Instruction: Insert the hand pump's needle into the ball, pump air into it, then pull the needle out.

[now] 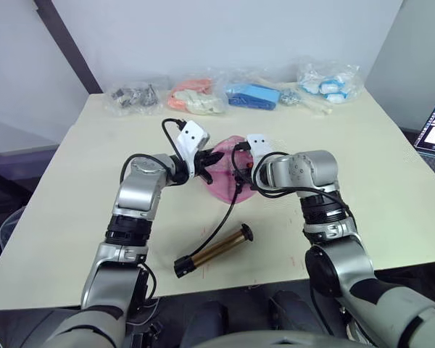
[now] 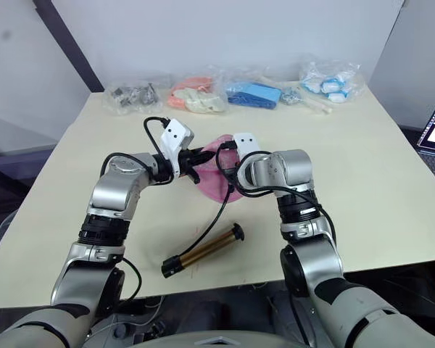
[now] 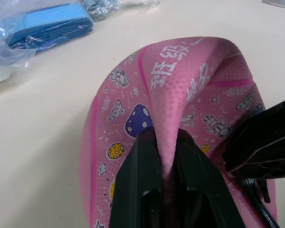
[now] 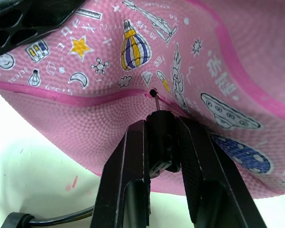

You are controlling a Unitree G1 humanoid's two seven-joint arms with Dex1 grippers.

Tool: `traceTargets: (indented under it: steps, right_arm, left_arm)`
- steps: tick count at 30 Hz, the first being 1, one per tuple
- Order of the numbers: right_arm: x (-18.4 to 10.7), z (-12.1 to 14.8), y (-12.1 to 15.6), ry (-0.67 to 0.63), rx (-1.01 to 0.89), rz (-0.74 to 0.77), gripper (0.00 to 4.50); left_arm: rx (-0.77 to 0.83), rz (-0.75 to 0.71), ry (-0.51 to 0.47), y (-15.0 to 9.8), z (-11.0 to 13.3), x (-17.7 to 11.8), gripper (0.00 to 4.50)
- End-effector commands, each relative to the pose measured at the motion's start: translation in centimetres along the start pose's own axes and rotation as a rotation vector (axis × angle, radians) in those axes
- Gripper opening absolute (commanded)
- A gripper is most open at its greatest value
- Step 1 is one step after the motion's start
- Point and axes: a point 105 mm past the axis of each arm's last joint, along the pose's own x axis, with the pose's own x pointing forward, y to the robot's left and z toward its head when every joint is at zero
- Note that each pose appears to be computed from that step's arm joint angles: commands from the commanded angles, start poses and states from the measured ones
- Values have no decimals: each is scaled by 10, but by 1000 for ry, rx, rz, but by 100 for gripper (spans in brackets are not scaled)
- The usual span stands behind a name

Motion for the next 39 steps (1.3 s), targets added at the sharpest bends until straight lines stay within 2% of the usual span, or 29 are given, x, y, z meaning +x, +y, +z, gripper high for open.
traceTargets:
  steps: [1, 16, 21, 30, 39]
  right_arm:
    - [3, 32, 30, -152, -63, 56, 31]
    - [13, 33, 39, -142, -97, 85, 31]
    - [15, 26, 36, -124, -99, 91, 31]
    - [-12, 13, 12, -128, -167, 107, 31]
    - [-24, 5, 4, -103, -194, 97, 31]
  left_arm:
    - [-79, -266, 96, -65, -31, 25, 1]
    - [-90, -268, 106, -69, -33, 22, 1]
    - [-88, -259, 106, -67, -32, 22, 1]
    - [-59, -207, 95, -48, -28, 23, 1]
    - [24, -220, 68, -43, -23, 23, 1]
